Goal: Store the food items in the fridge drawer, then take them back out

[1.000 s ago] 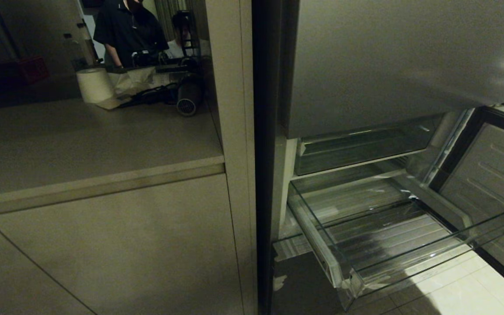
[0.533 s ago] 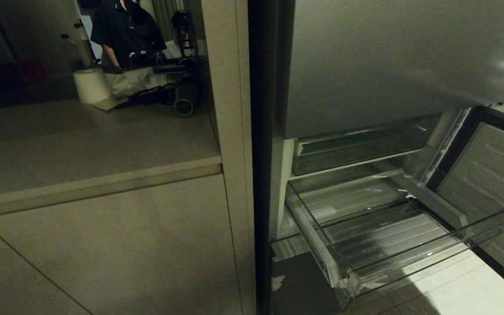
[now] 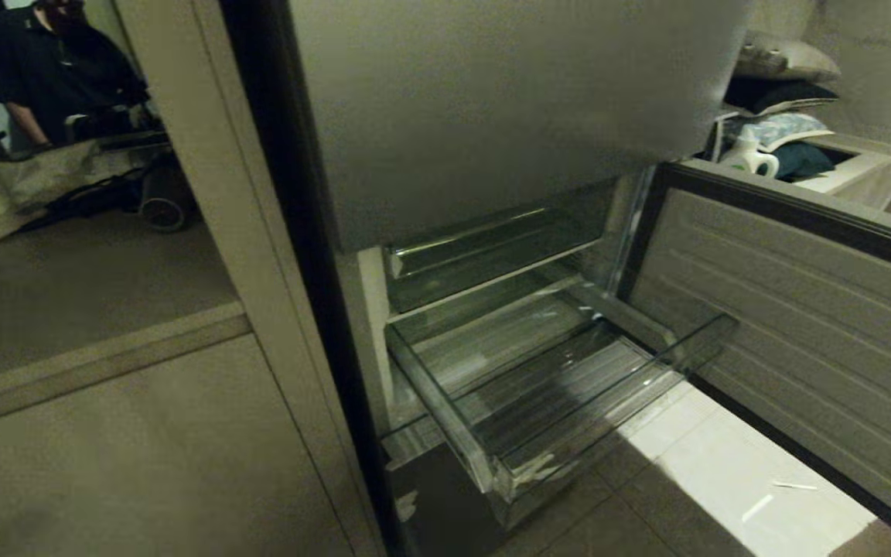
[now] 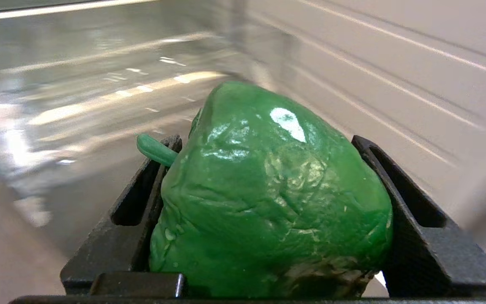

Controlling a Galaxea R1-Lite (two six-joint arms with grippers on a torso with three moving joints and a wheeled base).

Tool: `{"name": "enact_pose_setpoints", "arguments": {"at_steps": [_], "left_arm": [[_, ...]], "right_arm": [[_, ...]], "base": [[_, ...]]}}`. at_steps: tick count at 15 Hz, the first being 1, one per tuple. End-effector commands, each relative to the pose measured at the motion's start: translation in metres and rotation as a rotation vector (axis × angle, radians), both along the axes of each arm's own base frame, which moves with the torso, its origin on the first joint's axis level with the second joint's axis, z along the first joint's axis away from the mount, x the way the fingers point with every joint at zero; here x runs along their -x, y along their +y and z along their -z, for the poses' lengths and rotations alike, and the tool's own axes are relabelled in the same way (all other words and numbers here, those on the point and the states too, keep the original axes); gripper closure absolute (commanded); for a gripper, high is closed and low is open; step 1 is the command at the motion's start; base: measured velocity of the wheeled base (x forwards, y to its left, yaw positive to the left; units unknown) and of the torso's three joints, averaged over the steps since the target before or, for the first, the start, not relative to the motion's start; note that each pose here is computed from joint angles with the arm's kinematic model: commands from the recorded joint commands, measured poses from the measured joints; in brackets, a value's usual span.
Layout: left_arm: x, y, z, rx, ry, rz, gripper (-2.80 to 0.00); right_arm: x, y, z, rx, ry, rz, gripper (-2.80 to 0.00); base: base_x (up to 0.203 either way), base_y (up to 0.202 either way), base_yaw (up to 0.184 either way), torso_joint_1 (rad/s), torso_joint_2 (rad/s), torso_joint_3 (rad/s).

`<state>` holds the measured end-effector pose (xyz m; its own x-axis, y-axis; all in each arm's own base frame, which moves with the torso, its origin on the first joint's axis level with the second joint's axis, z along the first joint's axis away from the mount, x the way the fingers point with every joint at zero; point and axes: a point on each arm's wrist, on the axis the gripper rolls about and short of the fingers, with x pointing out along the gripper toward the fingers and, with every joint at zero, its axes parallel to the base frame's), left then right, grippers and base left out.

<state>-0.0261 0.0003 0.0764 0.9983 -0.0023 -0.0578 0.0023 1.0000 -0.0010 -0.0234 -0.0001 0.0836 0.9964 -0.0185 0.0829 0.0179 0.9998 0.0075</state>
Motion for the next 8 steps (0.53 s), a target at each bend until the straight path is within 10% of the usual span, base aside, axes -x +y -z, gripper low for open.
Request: {"name": "enact_pose_setpoints", "arguments": {"at_steps": [1, 8], "left_arm": [[0.0, 0.0, 0.0, 0.0, 0.0, -0.001, 0.0], [0.0, 0.0, 0.0, 0.0, 0.0, -0.001, 0.0]], "right_arm": [[-0.0027, 0.0, 0.0084, -0.003, 0.032, 0.0, 0.0], [-0.0027, -0.0001, 0.0084, -0.008, 0.032, 0.001, 0.0]], "base": [[0.002, 0.009, -0.18, 0.001, 0.0, 0.004], [0.0, 0.008, -0.177, 0.002, 0.0, 0.003]]}}
